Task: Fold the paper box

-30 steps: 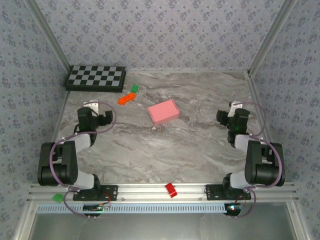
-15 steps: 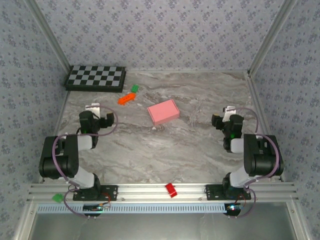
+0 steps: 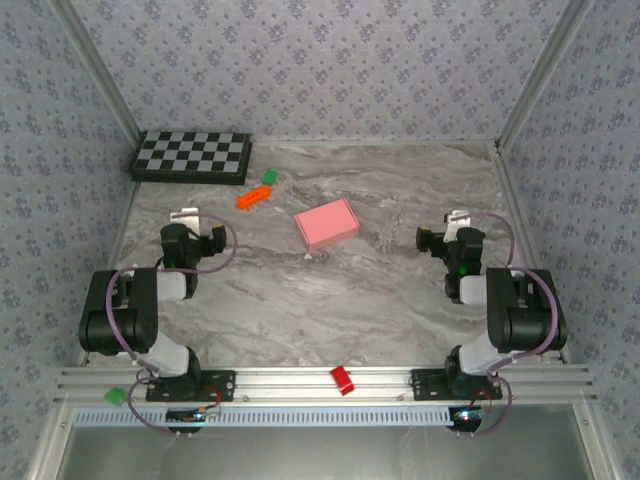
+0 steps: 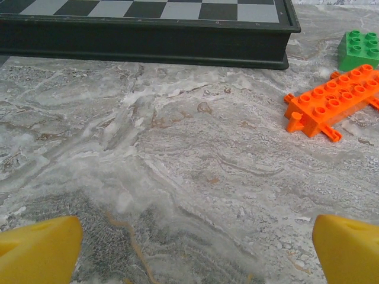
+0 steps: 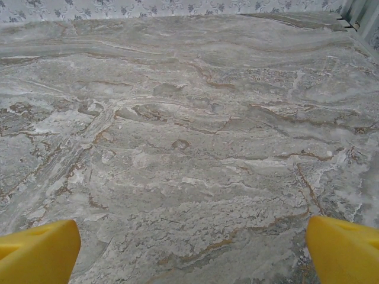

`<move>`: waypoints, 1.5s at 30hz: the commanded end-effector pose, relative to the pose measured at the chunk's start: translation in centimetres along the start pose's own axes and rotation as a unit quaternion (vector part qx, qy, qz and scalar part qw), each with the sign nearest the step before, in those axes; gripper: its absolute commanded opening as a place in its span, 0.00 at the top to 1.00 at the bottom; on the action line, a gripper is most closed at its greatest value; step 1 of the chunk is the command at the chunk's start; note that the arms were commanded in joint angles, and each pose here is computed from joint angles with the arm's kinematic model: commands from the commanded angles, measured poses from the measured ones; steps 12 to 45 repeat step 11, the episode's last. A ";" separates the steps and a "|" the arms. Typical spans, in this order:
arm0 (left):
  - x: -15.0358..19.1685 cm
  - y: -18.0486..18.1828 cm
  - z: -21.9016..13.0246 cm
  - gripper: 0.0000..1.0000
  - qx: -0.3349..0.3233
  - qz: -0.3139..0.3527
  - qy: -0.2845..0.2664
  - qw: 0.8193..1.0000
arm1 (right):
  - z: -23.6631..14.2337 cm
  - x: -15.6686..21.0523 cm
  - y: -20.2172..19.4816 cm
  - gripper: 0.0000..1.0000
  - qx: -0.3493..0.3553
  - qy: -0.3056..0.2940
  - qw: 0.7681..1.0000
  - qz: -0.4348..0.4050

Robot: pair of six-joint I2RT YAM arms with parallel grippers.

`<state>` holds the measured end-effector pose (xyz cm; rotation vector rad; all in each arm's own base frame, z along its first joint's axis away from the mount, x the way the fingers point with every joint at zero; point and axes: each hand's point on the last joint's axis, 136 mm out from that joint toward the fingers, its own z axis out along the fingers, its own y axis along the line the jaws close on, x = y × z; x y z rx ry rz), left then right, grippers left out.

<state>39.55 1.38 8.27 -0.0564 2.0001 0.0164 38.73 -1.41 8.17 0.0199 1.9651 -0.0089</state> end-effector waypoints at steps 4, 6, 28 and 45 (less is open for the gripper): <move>-0.7 0.0 0.0 0.00 -0.002 -0.005 -0.015 1.000 | 0.3 -0.5 -0.2 0.00 0.010 -0.004 1.000 -0.009; -0.7 -0.1 0.1 0.00 -0.002 -0.005 -0.015 1.000 | 0.3 -0.5 -0.1 0.00 0.009 -0.004 1.000 -0.010; -0.6 0.0 0.0 0.00 -0.003 -0.005 -0.015 1.000 | 0.3 -0.5 -0.1 0.00 0.007 -0.003 1.000 -0.008; -0.6 0.0 0.0 0.00 -0.003 -0.005 -0.015 1.000 | 0.3 -0.5 -0.1 0.00 0.007 -0.003 1.000 -0.008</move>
